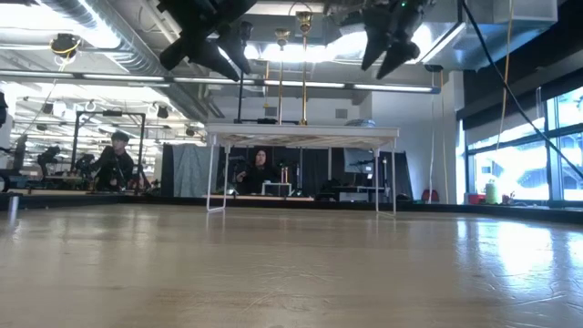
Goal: Pick & Place candle stick holders
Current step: Put the blue patterned scented candle on the shelf
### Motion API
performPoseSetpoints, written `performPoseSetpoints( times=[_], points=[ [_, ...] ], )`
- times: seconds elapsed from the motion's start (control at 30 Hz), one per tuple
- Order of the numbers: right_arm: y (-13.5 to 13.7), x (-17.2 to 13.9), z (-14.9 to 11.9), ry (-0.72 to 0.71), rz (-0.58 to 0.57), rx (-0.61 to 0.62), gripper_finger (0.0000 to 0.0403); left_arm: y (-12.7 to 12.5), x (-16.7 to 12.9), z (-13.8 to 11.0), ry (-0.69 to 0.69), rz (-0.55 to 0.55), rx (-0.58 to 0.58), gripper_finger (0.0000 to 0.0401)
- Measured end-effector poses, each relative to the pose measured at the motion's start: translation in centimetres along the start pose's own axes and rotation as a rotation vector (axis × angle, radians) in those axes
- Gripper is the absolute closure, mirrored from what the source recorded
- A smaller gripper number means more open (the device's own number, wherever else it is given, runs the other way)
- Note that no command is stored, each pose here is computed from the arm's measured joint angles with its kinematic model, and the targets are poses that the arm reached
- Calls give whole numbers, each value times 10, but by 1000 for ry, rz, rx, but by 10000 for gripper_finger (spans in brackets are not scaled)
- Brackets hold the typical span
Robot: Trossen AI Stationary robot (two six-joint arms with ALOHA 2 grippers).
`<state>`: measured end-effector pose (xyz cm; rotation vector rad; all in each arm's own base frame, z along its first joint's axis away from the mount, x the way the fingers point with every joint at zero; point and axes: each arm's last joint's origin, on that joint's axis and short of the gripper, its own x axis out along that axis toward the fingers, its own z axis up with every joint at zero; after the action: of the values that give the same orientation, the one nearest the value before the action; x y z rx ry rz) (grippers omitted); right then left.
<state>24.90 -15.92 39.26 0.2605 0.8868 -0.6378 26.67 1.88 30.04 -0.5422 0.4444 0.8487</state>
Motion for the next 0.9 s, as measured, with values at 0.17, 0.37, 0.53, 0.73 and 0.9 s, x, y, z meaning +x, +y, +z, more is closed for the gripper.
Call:
performPoseSetpoints(
  times=[0.17, 0.37, 0.53, 0.73, 0.9],
  points=[
    [-5, -3, -15, 143, -133, 19, 57, -3, -4, -3, -44, 26, 24, 288],
    [-10, 0, -27, 286, -52, 114, 86, -3, -7, -2, -61, 27, 47, 288],
    [-11, 3, -27, 286, -36, 132, 196, -2, -6, 0, -87, 53, 63, 288],
    [-12, 19, -24, 335, 49, 139, 385, -1, -6, 0, -93, 63, 63, 288],
    [-15, 52, -23, 450, 90, 227, 399, -1, -6, 1, -101, 65, 58, 288]
  ],
)
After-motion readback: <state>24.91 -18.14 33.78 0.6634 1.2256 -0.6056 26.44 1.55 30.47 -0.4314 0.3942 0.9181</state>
